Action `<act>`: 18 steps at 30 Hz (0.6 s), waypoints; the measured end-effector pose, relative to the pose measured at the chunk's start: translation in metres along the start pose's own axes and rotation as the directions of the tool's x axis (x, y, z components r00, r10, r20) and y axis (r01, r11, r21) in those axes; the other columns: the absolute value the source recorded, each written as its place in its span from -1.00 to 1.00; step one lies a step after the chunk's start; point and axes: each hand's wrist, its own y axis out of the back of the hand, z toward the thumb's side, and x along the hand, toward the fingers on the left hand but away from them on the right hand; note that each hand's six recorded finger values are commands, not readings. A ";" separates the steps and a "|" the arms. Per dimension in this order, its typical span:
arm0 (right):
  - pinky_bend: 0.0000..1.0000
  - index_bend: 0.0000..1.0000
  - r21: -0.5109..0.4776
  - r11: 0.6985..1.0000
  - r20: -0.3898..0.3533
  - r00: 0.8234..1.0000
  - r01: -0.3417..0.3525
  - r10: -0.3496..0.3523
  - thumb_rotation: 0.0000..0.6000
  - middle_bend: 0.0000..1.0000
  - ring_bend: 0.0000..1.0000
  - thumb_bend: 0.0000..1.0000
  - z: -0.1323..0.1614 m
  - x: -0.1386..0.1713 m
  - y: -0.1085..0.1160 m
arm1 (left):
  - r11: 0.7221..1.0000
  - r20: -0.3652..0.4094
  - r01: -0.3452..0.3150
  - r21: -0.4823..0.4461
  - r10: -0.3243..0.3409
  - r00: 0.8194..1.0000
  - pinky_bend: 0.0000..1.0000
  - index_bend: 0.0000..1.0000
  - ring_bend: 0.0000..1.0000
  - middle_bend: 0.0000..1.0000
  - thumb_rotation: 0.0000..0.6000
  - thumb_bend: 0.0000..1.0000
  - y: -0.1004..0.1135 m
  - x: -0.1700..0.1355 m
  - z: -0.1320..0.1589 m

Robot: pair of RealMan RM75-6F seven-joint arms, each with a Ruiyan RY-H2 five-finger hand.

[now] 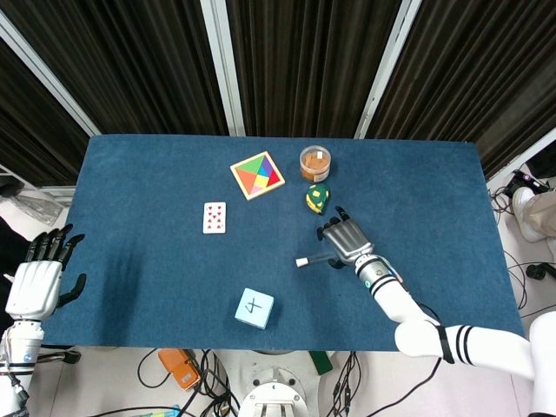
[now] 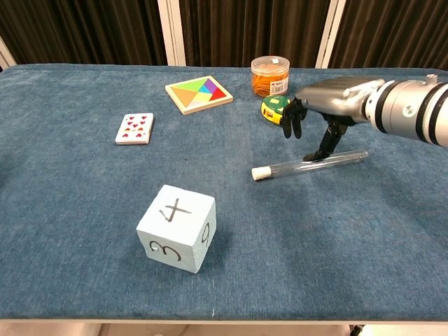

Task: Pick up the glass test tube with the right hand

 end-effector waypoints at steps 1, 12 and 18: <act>-1.00 -0.13 0.008 1.000 0.001 1.000 -0.007 0.007 1.00 -0.11 -0.44 -0.23 0.000 0.000 -0.002 | 1.000 0.001 0.000 0.001 0.000 1.000 -0.93 -0.72 -1.00 -0.97 1.00 -0.27 0.000 0.000 0.000; -1.00 -0.07 0.031 0.998 0.008 0.999 -0.054 0.053 1.00 -0.10 -0.44 -0.16 0.004 -0.006 -0.015 | 1.000 -0.002 0.001 0.002 -0.001 1.000 -0.93 -0.72 -1.00 -0.97 1.00 -0.27 0.000 0.000 0.000; -1.00 -0.04 0.038 0.997 0.010 0.997 -0.071 0.071 1.00 -0.10 -0.44 -0.11 0.006 -0.011 -0.021 | 1.000 -0.005 0.000 0.001 0.000 1.000 -0.93 -0.72 -1.00 -0.97 1.00 -0.27 0.000 -0.001 -0.001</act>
